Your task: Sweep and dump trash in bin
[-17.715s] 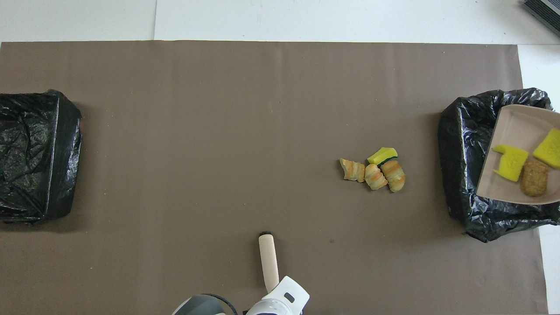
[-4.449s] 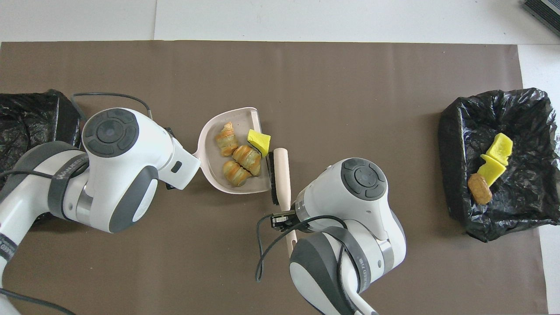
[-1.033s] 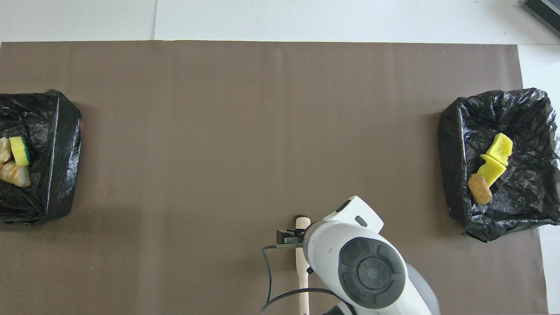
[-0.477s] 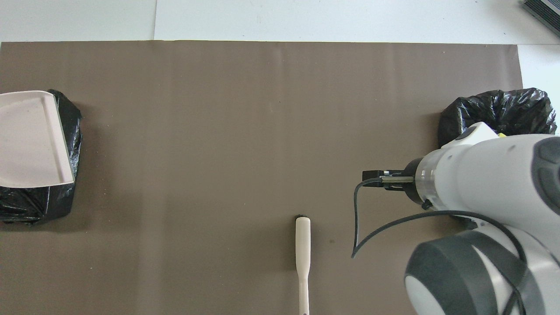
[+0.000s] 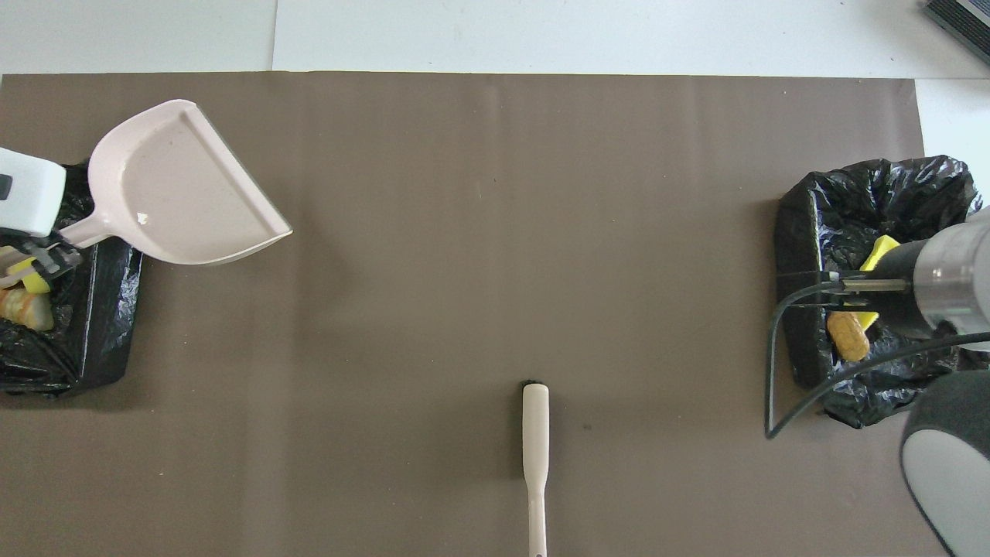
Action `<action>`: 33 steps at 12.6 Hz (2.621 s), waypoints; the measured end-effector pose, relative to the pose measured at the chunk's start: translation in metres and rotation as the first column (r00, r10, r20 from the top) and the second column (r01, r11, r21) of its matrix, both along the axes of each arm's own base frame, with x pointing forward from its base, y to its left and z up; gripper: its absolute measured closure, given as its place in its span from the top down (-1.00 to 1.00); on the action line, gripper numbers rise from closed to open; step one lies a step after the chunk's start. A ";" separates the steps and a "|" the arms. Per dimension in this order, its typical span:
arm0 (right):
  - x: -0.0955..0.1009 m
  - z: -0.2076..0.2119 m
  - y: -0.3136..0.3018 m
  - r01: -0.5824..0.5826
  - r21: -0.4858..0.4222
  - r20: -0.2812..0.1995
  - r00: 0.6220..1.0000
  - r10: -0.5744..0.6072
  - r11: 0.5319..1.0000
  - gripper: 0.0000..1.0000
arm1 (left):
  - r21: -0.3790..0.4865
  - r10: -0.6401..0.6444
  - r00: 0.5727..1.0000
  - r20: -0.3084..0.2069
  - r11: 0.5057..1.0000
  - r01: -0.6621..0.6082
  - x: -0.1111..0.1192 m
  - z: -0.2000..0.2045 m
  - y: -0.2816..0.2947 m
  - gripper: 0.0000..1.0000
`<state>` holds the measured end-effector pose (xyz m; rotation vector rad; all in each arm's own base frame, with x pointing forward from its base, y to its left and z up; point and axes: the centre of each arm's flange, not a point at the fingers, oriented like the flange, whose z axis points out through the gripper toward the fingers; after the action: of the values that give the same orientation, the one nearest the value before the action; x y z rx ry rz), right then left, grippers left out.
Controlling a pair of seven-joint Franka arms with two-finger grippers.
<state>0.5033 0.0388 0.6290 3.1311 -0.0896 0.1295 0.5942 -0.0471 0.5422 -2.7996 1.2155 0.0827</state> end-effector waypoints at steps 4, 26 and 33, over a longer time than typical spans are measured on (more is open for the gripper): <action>-0.006 0.039 -0.043 0.001 0.013 0.012 1.000 -0.001 1.000 1.00 | -0.123 0.331 0.942 0.059 0.939 -0.322 -0.003 -0.018 -0.141 -0.35; -0.007 0.056 -0.058 -0.033 0.012 -0.057 0.998 0.034 0.999 1.00 | -0.213 0.695 0.719 -0.015 0.700 -0.681 -0.057 -0.180 -0.434 0.74; -0.006 0.056 -0.055 -0.042 0.011 -0.056 0.998 0.043 0.999 1.00 | -0.216 0.653 0.756 0.040 0.744 -0.632 -0.035 -0.085 -0.344 1.00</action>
<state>0.4970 -0.0160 0.6847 3.1443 -0.0233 0.0411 0.5595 -0.3908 0.4570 -3.1975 0.1767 -0.1577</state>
